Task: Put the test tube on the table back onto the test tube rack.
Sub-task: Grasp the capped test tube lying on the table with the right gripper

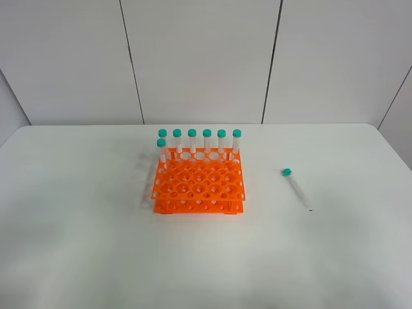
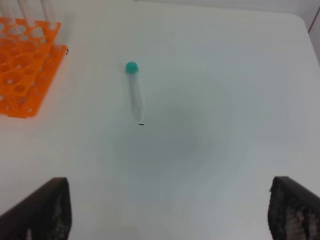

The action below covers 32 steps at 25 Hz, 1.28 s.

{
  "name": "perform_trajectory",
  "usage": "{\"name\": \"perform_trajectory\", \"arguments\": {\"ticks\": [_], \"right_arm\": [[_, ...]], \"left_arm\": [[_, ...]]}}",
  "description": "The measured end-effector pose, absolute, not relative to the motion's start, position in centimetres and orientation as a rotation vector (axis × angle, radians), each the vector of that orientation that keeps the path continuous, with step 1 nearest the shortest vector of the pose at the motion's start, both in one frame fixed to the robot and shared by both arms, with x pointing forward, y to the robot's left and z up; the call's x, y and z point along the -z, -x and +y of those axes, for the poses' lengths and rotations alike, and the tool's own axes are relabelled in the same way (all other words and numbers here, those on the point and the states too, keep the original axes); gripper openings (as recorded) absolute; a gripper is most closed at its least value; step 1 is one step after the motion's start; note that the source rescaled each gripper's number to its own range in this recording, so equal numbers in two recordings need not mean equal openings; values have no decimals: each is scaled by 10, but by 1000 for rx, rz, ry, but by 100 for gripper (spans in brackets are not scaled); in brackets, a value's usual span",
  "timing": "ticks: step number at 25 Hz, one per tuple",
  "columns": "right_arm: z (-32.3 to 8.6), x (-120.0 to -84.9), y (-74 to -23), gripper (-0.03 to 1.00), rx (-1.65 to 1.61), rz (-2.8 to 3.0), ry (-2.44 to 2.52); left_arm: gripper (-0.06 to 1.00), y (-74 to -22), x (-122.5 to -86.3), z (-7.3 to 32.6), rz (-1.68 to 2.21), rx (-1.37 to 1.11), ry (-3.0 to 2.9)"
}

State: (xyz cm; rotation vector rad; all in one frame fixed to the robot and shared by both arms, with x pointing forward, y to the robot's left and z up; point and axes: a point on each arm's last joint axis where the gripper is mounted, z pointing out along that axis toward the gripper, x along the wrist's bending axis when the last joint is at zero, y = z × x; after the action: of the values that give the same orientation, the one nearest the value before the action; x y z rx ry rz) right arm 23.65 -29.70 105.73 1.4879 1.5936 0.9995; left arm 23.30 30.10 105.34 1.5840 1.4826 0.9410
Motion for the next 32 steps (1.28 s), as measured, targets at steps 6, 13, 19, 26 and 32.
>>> {"name": "perform_trajectory", "arguments": {"ticks": [6, 13, 19, 26, 32], "right_arm": [[-295, -1112, -284, 97, -925, 1670, -1572], [-288, -1138, -396, 100, -754, 1855, -1761], [-283, -1108, -487, 100, -571, 2000, -1901], [-277, -1036, -587, 100, -384, 2190, -1956], [-257, -1001, -605, 100, -324, 2320, -1898]], "left_arm": [[98, -233, -1053, 301, 1483, -941, -1584], [98, -233, -1053, 301, 1483, -941, -1584], [98, -233, -1053, 301, 1483, -941, -1584], [98, -233, -1053, 301, 1483, -941, -1584], [98, -233, -1053, 301, 1483, -941, -1584]]}}
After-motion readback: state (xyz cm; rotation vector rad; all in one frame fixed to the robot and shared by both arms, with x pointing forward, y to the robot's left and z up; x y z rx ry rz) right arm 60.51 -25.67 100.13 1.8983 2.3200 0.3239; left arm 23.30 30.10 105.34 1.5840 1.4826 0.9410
